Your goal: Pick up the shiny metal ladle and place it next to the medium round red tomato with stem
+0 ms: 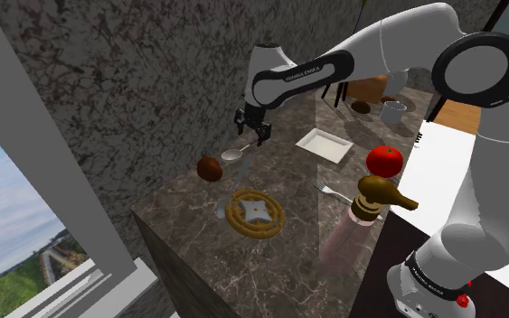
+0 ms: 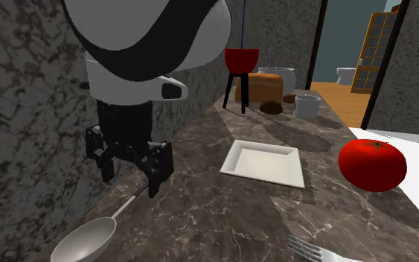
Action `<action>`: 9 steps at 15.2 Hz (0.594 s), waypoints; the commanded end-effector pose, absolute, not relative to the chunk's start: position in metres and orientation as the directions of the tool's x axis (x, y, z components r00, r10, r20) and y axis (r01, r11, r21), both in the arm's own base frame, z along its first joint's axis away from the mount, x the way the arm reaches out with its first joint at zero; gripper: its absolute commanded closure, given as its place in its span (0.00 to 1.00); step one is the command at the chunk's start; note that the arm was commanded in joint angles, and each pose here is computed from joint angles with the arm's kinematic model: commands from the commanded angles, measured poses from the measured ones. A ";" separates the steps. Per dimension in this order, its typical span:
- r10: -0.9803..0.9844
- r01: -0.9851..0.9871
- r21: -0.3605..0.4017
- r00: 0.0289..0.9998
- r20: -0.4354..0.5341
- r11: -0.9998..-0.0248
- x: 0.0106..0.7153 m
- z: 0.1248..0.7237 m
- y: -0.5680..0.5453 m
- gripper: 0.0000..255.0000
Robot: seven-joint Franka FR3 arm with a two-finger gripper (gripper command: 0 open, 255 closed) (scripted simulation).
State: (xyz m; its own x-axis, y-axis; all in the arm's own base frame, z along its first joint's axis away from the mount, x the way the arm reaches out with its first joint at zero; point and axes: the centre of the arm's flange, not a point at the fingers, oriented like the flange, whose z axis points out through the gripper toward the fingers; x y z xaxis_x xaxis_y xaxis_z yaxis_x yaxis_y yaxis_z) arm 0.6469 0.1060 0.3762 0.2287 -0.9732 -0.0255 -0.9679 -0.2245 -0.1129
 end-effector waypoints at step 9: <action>-0.978 -0.972 -0.115 0.209 -0.026 -0.205 0.656 0.337 0.107 0.00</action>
State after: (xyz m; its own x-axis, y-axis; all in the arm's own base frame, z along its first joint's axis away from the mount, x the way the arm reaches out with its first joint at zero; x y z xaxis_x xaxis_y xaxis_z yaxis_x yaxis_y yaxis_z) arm 0.6563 0.1068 0.3381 0.2087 -0.9776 -0.0257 -0.9722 -0.2046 -0.1143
